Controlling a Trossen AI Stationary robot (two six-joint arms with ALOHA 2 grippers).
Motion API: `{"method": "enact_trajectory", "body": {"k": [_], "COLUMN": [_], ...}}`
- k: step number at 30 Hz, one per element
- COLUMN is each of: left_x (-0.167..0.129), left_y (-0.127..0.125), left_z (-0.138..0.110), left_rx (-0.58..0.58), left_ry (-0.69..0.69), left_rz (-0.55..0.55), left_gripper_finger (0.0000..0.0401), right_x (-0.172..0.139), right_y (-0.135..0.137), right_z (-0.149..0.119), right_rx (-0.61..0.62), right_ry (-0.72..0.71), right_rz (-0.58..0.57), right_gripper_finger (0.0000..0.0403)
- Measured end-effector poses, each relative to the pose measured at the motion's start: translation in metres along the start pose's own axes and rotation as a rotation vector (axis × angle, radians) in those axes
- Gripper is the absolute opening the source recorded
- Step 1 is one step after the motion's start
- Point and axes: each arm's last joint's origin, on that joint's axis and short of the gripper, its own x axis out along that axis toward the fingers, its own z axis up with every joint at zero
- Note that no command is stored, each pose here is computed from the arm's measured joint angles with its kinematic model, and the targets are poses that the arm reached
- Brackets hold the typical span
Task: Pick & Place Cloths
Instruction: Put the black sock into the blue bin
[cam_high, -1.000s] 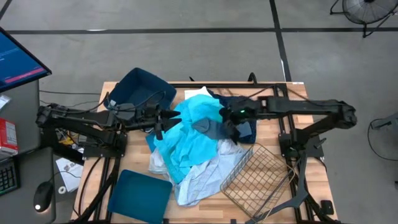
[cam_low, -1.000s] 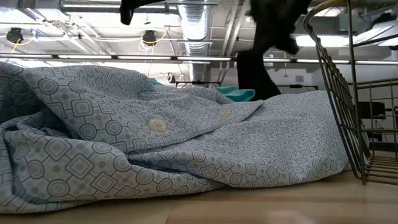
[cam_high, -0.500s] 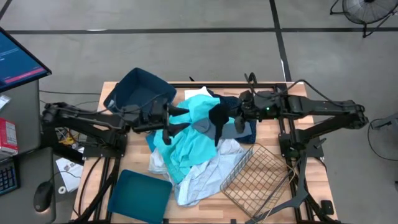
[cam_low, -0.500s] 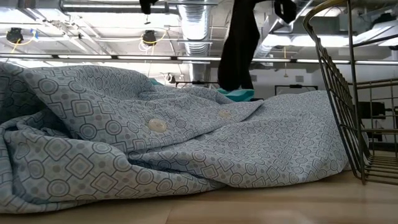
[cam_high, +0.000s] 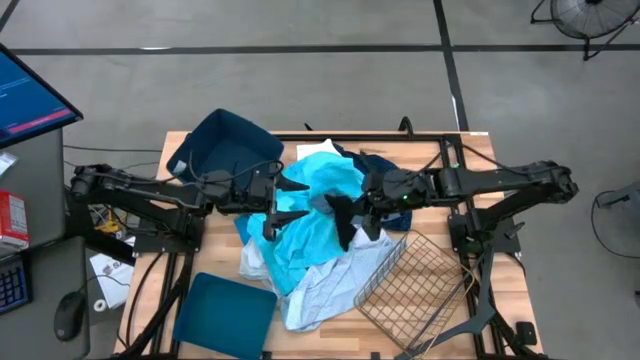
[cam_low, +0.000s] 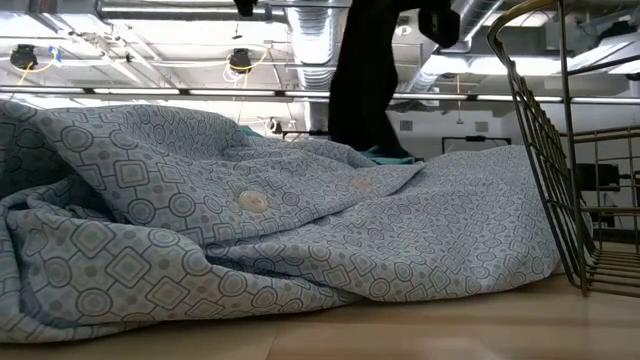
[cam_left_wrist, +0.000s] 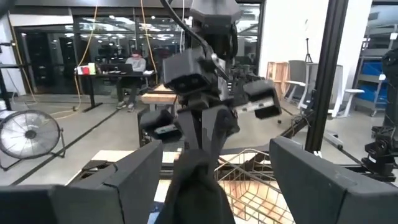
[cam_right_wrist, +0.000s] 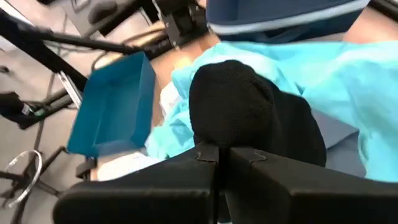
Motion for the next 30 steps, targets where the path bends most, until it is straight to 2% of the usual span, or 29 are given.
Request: {"method": "enact_trajectory", "body": {"k": [9,15,22,30], "left_x": [0.01,0.019,0.039,0.057], "left_y": [-0.002,-0.002,-0.004,-0.001], "left_z": [-0.015,-0.03,-0.032,-0.044], "left_rx": [-0.033,-0.03,0.011,0.002], "left_ry": [0.058,0.11,0.126,0.17], "left_rz": [-0.023,-0.02,-0.009,-0.004], "left_gripper_finger": [0.0282,0.0299,0.0319,0.0317], "right_x": [0.013,0.017,0.027,0.027], "right_y": [0.006,0.008,0.011,0.016], "right_z": [0.004,0.007,0.008,0.011], "right_rx": [-0.039,-0.047,-0.048,-0.05], "right_ry": [-0.056,-0.073,-0.095,-0.145], "right_rz": [0.035,0.073,0.087,0.128], "right_gripper_finger": [0.0,0.0,0.0,0.0]}}
